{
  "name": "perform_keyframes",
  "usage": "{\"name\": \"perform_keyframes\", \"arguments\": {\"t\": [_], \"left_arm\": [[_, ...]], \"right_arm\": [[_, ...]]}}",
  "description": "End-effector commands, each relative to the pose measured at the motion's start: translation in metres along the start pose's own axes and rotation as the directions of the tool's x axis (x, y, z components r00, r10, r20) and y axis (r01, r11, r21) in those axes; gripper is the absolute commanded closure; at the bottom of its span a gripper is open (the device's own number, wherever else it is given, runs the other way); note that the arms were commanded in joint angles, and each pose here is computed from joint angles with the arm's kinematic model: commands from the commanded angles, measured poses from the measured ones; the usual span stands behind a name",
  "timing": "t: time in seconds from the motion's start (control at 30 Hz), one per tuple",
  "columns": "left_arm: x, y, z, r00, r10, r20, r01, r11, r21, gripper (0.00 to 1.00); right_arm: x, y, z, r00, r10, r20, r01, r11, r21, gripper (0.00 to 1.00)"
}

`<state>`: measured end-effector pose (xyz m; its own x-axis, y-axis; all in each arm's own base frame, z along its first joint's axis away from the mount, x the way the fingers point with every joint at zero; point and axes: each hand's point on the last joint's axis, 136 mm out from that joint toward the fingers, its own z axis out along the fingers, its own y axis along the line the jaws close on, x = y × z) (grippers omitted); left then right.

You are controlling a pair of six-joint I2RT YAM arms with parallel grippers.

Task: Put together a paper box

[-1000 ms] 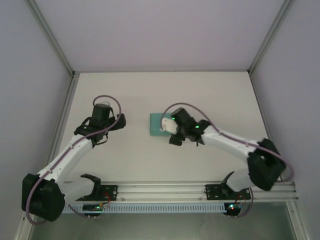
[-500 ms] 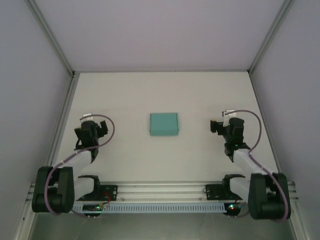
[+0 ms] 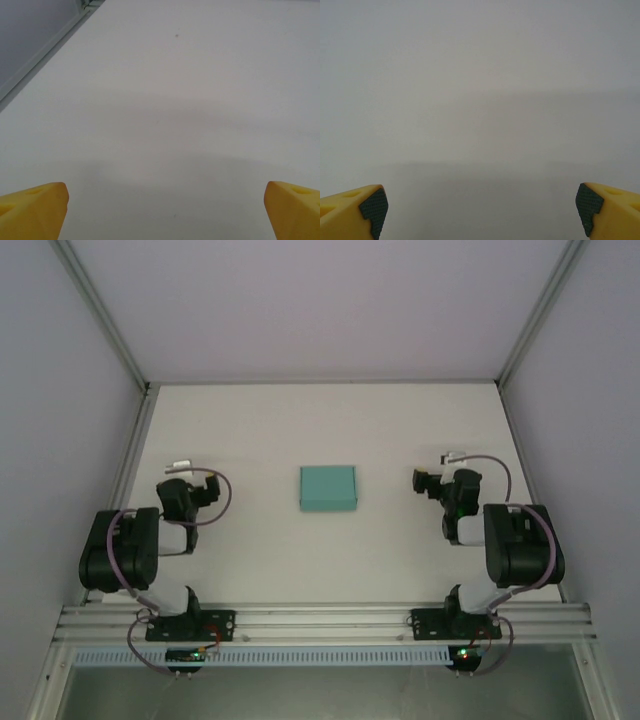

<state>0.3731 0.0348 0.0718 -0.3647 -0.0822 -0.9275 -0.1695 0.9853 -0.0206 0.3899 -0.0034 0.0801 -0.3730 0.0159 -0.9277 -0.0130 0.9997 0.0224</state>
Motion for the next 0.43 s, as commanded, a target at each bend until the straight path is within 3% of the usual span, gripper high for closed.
{"name": "perform_keyframes", "arguments": {"t": [0.0, 0.4], "left_arm": [[-0.0292, -0.0110, 0.0058, 0.997, 0.013, 0.071, -0.017, 0.999, 0.051, 0.01], [-0.0290, -0.0190, 0.0067, 0.997, 0.040, 0.066, -0.045, 0.996, 0.075, 0.01]], "right_arm": [[-0.0029, 0.0026, 0.0008, 0.999, 0.033, 0.009, -0.033, 0.999, -0.004, 0.01], [0.0000, 0.0041, 0.0016, 1.000, 0.016, -0.014, -0.017, 1.000, -0.009, 0.01]]}}
